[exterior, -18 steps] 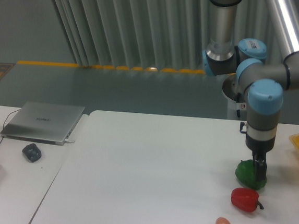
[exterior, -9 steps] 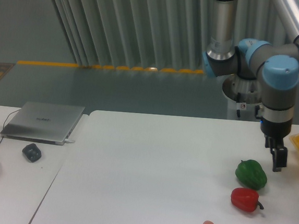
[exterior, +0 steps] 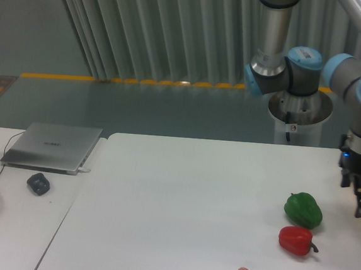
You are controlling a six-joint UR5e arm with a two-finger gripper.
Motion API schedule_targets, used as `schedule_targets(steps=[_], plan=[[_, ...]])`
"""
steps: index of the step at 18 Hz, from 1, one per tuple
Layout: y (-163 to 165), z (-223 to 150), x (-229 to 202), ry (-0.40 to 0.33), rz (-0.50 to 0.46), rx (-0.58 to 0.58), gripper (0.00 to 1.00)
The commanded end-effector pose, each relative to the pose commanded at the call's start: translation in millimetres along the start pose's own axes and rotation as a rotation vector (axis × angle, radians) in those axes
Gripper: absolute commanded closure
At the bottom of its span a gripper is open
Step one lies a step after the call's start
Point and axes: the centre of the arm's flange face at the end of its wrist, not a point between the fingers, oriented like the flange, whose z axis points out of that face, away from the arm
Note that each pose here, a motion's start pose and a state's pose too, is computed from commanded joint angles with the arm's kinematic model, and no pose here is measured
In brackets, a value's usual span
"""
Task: Place the green pepper on the table
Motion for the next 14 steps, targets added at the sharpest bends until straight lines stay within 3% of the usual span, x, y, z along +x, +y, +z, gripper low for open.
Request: schedule_targets(steps=[7, 14], plan=[[46.1, -1.3, 6.1, 0.001, 0.052, -0.009, 0.00], [50.4, -1.0, 8.6, 0.018, 0.051, -0.045, 0.00]])
